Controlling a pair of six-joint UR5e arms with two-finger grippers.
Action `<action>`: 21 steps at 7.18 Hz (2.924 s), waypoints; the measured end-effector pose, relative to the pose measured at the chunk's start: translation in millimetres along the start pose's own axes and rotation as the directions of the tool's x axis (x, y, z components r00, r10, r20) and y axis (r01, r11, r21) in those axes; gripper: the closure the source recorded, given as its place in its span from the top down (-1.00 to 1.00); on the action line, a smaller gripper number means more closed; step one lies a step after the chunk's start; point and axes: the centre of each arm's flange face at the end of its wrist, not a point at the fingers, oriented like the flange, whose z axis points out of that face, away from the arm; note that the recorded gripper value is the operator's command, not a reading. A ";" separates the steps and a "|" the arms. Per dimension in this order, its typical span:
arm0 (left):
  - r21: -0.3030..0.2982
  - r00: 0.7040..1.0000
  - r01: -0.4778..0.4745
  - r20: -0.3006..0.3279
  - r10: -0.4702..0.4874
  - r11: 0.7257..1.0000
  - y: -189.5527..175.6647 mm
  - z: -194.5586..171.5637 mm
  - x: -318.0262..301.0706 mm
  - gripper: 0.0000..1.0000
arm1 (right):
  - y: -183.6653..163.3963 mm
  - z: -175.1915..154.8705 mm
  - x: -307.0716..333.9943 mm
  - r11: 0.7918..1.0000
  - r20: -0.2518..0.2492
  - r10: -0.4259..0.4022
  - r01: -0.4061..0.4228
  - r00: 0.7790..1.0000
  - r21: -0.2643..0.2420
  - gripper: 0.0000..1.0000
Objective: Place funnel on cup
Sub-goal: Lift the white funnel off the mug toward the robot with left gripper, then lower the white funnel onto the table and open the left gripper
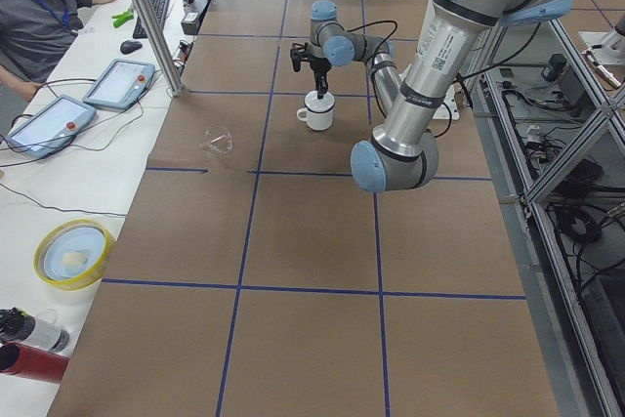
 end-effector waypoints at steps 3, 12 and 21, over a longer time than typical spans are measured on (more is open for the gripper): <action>0.034 0.999 -0.022 -0.029 0.023 0.999 8.2 -66.9 -21.9 -1.00 | 0.0 0.1 0.1 1.000 0.000 0.000 0.000 1.000 0.000 1.00; 0.015 0.985 -0.170 -0.026 0.171 0.985 5.4 75.3 -217.8 -1.00 | 0.0 0.0 0.0 1.000 0.000 0.000 0.000 1.000 0.000 1.00; 0.005 0.985 -0.169 -0.023 0.169 0.986 6.8 86.4 -206.9 1.00 | 0.0 0.0 0.0 1.000 0.000 0.000 0.000 1.000 0.000 1.00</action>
